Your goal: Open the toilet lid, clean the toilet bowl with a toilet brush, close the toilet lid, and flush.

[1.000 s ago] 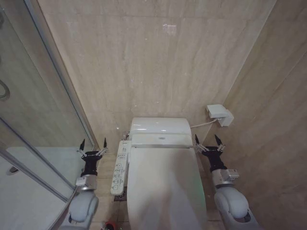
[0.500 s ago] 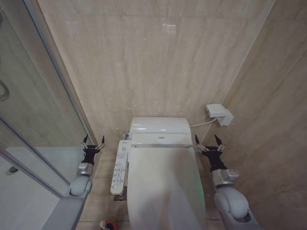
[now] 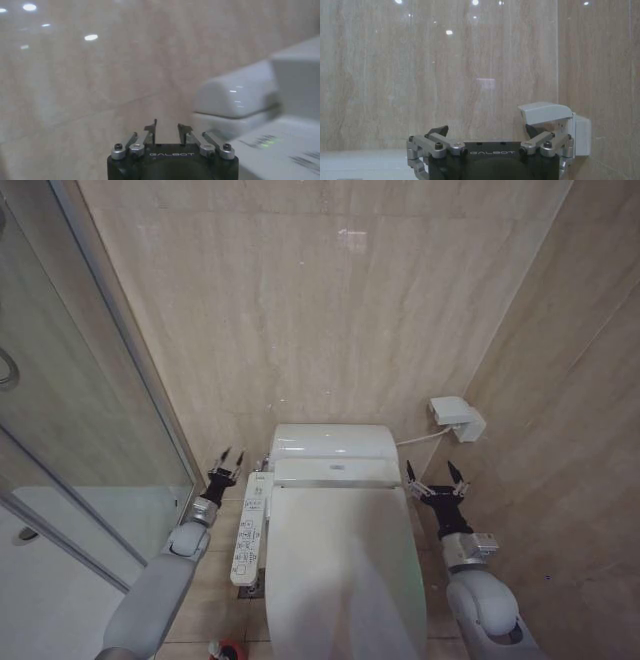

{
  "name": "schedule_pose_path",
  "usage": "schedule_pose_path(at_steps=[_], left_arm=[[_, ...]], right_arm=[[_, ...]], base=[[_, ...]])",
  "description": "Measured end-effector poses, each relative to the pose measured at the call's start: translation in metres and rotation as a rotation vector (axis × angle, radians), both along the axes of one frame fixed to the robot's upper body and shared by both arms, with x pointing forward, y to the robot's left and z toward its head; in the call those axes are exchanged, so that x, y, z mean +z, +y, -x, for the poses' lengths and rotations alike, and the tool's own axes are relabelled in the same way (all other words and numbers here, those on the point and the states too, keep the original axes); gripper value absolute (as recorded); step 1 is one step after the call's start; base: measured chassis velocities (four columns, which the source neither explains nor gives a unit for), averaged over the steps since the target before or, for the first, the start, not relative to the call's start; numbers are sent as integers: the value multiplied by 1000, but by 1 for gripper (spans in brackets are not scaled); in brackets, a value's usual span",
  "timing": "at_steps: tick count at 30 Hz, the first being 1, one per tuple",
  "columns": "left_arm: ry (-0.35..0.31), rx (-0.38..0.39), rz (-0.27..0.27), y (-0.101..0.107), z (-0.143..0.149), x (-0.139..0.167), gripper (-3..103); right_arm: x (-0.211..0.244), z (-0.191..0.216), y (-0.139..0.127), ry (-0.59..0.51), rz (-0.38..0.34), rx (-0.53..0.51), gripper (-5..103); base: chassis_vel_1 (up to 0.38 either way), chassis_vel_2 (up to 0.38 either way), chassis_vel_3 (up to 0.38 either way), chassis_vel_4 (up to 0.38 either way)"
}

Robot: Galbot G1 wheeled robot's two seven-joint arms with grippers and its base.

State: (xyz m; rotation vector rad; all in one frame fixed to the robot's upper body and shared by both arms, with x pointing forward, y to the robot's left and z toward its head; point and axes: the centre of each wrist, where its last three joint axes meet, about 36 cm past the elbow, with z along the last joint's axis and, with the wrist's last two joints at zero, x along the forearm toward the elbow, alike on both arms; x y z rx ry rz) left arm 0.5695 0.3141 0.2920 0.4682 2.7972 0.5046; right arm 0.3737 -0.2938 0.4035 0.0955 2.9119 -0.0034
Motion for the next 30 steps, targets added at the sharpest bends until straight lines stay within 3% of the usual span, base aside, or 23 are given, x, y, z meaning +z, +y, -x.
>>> schedule_pose_path(at_steps=[2,5,6,13,14,30], left_arm=[[10,-53,-65,5,3,-4,36],[20,-81,-100,9,4,-6,36],[25,-94,-114,11,5,-6,10],[26,-114,-161,19,2,-3,10],[26,-116,-166,21,1,-3,0],[34,-204,-233,19,-6,-12,0]], right_arm=[[0,0,0,0,0,0,100],[0,0,0,0,0,0,100],[0,0,0,0,0,0,100],[0,0,0,0,0,0,100],[0,0,0,0,0,0,100],[0,0,0,0,0,0,100]], base=[[0,0,0,0],[0,0,0,0],[0,0,0,0],[0,0,0,0],[0,0,0,0],[0,0,0,0]])
